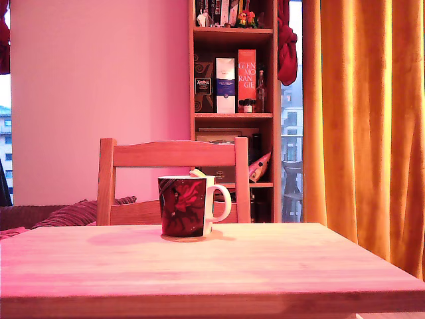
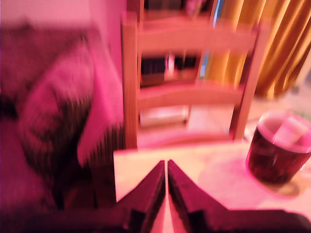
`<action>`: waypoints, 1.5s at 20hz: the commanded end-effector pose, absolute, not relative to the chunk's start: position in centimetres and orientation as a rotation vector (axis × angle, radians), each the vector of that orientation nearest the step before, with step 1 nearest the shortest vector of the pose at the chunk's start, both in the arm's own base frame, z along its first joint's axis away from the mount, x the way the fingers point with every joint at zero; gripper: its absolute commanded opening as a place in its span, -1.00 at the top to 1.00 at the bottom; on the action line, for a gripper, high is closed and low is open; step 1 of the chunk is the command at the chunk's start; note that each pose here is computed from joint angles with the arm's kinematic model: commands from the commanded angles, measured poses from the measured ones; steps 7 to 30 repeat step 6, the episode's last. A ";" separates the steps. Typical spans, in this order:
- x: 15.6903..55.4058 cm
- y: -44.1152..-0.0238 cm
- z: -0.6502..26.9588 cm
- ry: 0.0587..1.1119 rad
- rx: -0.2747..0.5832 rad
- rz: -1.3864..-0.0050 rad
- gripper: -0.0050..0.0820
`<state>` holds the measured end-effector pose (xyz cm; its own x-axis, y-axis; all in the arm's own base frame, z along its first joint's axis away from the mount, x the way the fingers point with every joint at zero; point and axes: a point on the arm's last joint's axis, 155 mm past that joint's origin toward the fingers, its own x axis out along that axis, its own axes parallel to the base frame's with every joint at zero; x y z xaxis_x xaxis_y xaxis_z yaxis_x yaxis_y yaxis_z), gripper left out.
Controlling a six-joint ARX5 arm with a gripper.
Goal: Pick up the coffee capsules on the table and drop them inside the coffee cup
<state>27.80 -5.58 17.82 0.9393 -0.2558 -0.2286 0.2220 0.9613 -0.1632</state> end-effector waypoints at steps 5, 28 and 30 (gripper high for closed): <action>25.6 -5.2 19.2 0.168 -0.138 -0.242 0.93; 25.4 -5.2 19.5 0.155 -0.137 -0.243 0.93; 25.4 -5.2 19.5 0.155 -0.137 -0.243 0.93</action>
